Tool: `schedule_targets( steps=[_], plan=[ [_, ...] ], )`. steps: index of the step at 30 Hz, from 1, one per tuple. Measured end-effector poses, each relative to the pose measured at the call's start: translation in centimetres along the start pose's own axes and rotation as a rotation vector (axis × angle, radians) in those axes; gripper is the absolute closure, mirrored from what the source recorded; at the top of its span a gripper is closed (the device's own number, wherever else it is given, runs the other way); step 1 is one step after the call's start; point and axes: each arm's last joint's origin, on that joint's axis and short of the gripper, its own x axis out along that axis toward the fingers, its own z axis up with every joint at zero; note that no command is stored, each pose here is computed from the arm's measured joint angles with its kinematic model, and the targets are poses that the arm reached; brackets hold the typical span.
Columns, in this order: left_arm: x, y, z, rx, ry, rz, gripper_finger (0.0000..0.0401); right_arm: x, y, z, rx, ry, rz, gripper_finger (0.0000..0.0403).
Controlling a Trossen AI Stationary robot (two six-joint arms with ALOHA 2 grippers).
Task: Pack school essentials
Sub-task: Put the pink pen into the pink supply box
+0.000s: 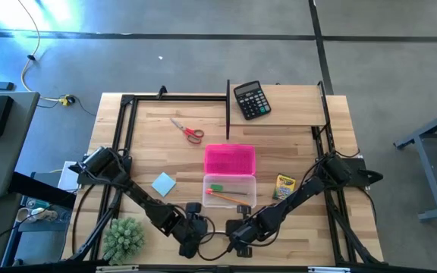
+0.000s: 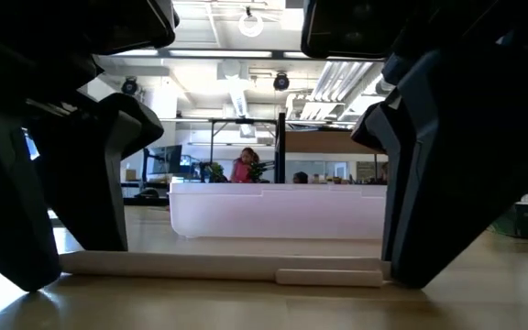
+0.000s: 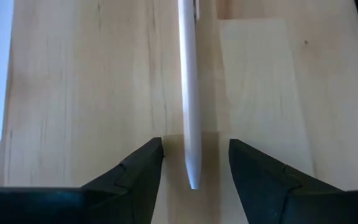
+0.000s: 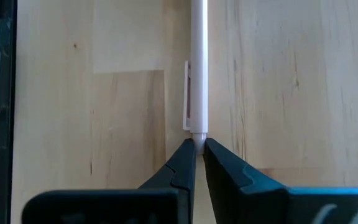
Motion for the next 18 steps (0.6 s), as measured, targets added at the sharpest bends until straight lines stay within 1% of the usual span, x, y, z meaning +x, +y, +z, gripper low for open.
schedule_targets(
  steps=[4, 10, 18],
  plan=[
    [-0.02, 0.08, 0.02, 0.000, 0.001, 0.002, 0.0254, 0.02, 0.01, 0.04, 0.001, -0.003, 0.002, 0.0382],
    [0.05, 0.38, -0.15, 0.015, 0.021, 0.031, 0.0308, 0.02, 0.02, 0.08, 0.006, -0.007, 0.005, 0.0382],
    [0.11, 0.43, -0.18, 0.065, 0.033, 0.015, 0.0369, 0.03, 0.04, 0.10, 0.007, -0.009, 0.006, 0.0382]
  ],
)
